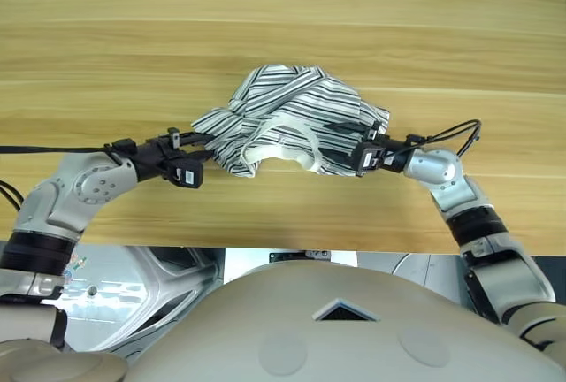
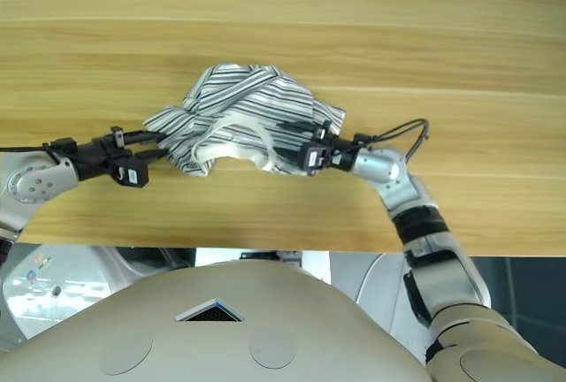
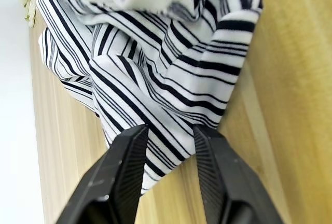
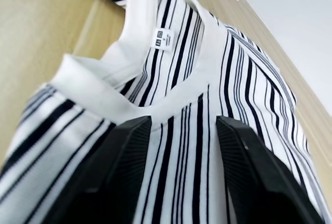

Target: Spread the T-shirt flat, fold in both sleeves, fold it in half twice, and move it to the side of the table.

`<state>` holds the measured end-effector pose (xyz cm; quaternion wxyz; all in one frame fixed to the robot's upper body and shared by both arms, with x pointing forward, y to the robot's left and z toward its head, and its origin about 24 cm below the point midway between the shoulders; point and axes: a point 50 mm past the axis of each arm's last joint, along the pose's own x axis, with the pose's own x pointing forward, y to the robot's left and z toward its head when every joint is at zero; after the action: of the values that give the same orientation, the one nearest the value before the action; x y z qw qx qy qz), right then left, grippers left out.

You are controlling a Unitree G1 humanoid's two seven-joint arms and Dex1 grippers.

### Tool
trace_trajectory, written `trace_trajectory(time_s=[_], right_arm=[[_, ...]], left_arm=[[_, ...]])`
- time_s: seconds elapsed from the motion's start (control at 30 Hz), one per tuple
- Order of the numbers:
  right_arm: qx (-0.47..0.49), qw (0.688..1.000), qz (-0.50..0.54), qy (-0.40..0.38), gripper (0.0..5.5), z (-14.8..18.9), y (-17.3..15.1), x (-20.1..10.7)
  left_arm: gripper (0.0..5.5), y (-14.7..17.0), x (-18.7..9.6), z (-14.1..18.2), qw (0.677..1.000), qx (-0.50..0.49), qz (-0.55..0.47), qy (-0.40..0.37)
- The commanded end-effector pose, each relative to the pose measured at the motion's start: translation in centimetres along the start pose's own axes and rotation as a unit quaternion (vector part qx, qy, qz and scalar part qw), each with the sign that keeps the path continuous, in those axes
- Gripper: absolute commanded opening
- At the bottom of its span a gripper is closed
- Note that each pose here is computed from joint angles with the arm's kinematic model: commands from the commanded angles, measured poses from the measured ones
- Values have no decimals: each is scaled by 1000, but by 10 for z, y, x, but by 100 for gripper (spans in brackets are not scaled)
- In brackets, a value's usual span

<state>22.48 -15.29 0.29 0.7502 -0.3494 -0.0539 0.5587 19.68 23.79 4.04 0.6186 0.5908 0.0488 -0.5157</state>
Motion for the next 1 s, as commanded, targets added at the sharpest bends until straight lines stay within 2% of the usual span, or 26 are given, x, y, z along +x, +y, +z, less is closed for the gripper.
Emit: trace_trajectory(time_s=[0.03,0.37,0.6,0.67,0.87,1.0], right_arm=[[-11,996,69,63,232,-18,6,-20],[-18,997,73,13,232,1,3,-26],[-7,998,57,-13,232,12,-1,-23],[7,998,55,-2,236,9,-2,-22],[25,999,20,4,341,8,-16,-18],[29,1000,4,-10,418,13,-24,-21]], left_arm=[[163,-17,0,-16,998,-12,-54,38],[163,-22,11,-39,996,-17,-53,68],[163,-14,19,-18,999,-45,-13,-10],[192,-7,17,-14,997,-71,3,-33],[282,4,11,-33,996,-92,18,-1],[345,14,-4,-62,993,-65,43,89]])
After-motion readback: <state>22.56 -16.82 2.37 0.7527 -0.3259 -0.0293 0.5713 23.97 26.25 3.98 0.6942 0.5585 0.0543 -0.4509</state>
